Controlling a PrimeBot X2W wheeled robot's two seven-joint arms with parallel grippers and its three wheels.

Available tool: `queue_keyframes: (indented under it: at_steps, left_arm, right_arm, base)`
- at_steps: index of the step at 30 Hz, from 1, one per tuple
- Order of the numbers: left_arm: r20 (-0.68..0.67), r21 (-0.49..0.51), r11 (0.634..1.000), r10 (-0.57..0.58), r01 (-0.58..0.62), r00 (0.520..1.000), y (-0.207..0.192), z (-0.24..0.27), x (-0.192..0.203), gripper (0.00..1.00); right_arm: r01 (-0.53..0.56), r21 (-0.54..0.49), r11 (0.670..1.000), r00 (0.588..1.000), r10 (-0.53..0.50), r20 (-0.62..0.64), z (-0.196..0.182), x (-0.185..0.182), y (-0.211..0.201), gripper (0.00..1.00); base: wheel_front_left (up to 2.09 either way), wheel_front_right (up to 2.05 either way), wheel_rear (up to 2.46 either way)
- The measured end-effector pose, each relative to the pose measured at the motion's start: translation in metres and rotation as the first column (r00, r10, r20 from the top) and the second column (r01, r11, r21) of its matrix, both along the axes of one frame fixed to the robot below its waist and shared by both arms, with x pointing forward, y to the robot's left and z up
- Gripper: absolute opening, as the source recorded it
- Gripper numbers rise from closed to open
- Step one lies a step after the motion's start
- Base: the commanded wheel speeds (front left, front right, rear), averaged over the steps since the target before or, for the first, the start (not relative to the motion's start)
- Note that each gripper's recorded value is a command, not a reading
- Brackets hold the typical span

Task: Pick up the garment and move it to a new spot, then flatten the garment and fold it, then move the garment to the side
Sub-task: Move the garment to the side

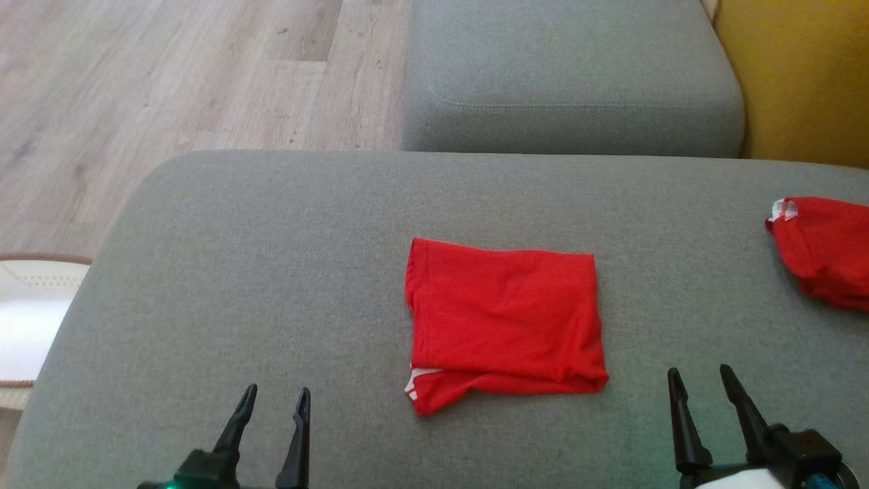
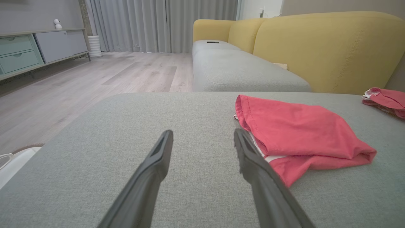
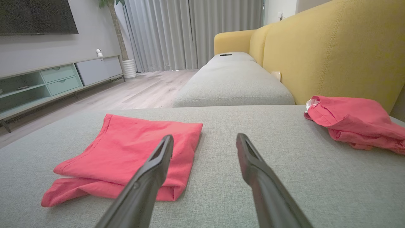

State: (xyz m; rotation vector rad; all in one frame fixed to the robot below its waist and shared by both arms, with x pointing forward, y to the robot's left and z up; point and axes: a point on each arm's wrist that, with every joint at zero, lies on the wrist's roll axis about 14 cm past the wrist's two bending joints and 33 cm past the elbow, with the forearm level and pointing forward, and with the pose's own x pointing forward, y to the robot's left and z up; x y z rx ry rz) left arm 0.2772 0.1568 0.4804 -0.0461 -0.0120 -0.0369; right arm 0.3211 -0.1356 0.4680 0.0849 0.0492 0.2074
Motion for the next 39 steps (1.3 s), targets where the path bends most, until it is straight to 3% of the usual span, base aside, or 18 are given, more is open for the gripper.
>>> queue_keyframes:
  at_steps: [15, 26, 34, 39]
  left_arm:
    - [-0.035, -0.002, 1.0, 0.019, -0.02, 0.999, 0.003, -0.008, 0.001, 1.0]
    - [-0.041, 0.032, 0.999, -0.015, 0.017, 0.999, -0.007, -0.007, 0.01, 1.0]
    - [-0.05, 0.003, 1.0, -0.006, 0.006, 0.999, -0.005, -0.007, 0.023, 1.0]
    - [-0.005, -0.017, 1.0, -0.009, 0.009, 1.0, -0.008, 0.007, 0.039, 1.0]
  right_arm:
    - [-0.022, 0.021, 1.0, 0.998, 0.023, -0.061, -0.016, 0.008, 0.008, 1.0]
    - [-0.03, 0.211, 0.977, 0.984, 0.066, -0.165, -0.035, 0.049, 0.025, 1.0]
    - [-0.03, 0.344, 0.938, 0.901, 0.174, -0.396, -0.056, 0.089, 0.039, 1.0]
    - [-0.032, 0.37, 0.929, 0.817, 0.237, -0.525, -0.077, 0.095, 0.045, 1.0]
  base:
    - [0.0, 0.0, 0.0]
    - [0.0, 0.0, 0.0]
    - [0.0, 0.0, 0.0]
    - [0.0, 0.0, 0.0]
